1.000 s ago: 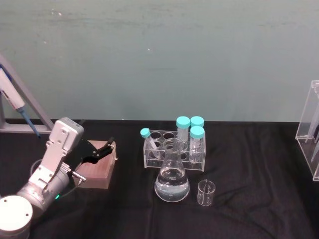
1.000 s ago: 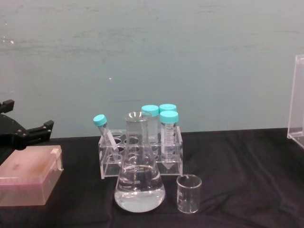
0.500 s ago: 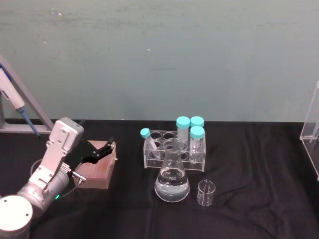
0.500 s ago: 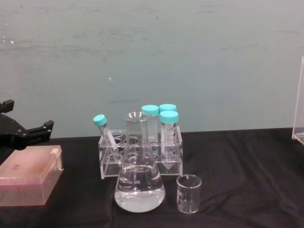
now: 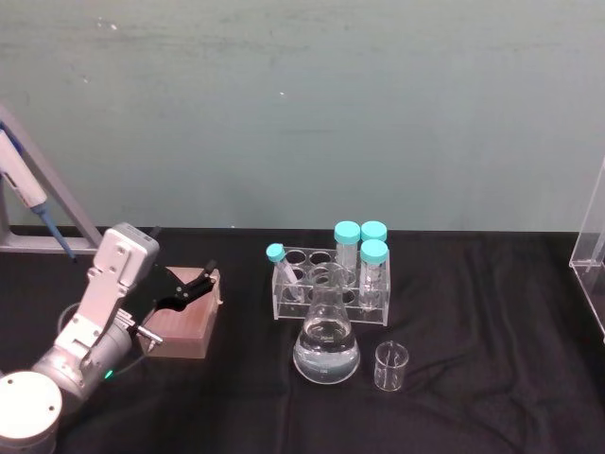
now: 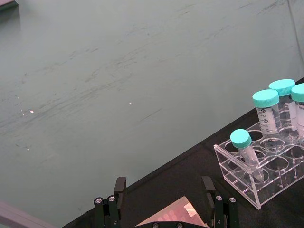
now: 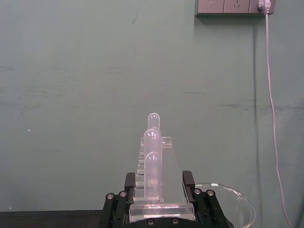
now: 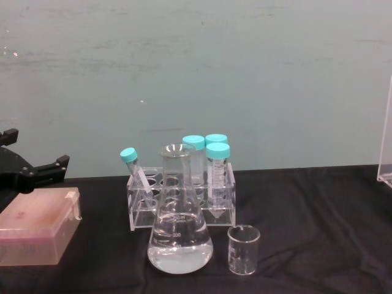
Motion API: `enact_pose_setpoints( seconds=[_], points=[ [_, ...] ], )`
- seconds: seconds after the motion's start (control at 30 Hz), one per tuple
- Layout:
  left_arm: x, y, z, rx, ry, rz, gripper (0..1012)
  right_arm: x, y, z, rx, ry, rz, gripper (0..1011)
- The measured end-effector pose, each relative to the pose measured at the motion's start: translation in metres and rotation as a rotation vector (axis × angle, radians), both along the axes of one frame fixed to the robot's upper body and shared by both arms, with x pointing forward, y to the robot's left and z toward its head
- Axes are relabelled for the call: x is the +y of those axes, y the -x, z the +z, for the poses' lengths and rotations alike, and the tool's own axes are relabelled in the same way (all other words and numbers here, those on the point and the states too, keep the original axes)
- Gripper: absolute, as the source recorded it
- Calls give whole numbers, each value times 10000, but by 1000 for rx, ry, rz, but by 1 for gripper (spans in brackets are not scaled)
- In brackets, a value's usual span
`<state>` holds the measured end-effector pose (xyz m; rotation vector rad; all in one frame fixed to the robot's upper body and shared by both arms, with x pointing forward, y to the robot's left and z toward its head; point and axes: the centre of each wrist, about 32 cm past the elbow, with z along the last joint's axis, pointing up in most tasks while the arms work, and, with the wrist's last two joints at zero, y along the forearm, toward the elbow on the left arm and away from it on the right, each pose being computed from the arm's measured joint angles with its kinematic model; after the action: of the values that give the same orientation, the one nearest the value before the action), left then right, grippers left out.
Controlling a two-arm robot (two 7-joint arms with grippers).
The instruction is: Place the experimental apparatus aside using one hand.
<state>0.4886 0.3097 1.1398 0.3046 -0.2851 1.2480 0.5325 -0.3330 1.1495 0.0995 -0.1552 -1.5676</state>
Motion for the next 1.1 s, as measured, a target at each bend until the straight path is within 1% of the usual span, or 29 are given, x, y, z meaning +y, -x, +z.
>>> enact_pose_setpoints(
  seconds=[0.57, 1.1],
  points=[
    [0, 0, 0, 0, 0, 0, 1000, -25, -14, -20, 8, -9, 4, 601],
    [0, 0, 0, 0, 0, 0, 1000, -51, 24, -45, 21, -6, 2, 602]
  ],
)
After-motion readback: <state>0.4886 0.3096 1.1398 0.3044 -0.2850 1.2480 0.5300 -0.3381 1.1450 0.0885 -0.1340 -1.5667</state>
